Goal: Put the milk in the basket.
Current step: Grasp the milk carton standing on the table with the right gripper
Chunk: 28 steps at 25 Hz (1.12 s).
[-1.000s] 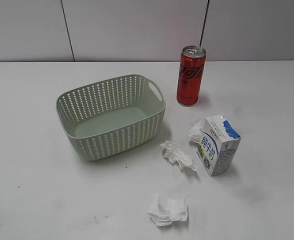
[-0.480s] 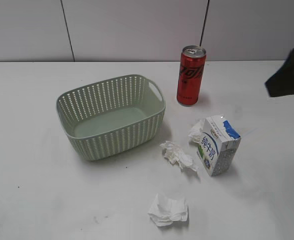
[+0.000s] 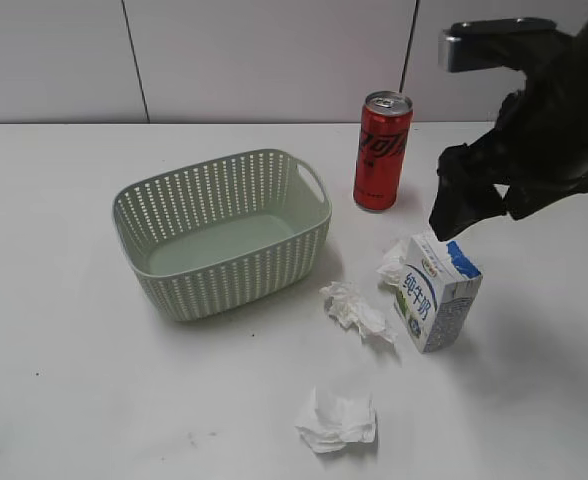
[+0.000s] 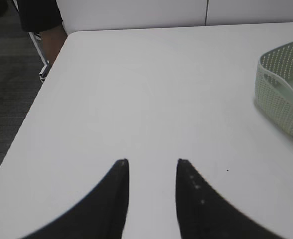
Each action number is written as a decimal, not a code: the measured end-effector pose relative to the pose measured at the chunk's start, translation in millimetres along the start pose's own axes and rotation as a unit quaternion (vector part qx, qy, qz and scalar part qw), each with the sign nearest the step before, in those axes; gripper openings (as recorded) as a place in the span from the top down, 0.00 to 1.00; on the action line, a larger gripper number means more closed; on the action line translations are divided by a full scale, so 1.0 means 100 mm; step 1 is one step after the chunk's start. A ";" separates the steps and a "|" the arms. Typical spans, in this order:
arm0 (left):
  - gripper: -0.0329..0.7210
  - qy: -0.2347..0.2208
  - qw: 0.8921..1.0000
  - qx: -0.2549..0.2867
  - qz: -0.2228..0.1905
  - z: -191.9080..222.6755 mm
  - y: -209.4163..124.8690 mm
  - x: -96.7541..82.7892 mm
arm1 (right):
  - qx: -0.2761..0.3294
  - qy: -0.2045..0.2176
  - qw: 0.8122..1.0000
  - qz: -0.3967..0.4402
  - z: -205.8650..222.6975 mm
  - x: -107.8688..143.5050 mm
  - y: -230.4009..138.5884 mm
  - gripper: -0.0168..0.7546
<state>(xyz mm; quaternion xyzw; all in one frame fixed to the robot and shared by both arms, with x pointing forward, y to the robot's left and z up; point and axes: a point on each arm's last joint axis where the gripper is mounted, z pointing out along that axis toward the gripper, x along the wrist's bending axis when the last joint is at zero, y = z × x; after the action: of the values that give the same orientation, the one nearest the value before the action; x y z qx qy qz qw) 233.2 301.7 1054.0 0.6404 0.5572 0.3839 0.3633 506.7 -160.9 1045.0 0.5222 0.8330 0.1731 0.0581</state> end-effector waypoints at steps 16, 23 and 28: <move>0.64 0.000 1.000 0.000 0.000 0.00 0.00 0.00 | 0.089 -0.005 0.996 0.022 0.89 -0.08 0.13 0.13; 0.64 0.000 1.000 0.000 0.000 0.00 0.00 0.00 | 0.108 -0.006 0.994 0.025 1.12 -0.10 0.11 0.16; 0.64 0.000 1.000 0.000 0.000 0.00 0.00 0.00 | 0.123 -0.007 0.992 0.026 1.23 -0.11 0.09 0.25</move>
<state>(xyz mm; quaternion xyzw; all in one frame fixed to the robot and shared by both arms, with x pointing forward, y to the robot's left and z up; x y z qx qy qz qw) 233.2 301.7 1054.0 0.6404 0.5572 0.3839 0.3633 553.3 -139.1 932.0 0.5479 0.8338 0.0674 -0.0052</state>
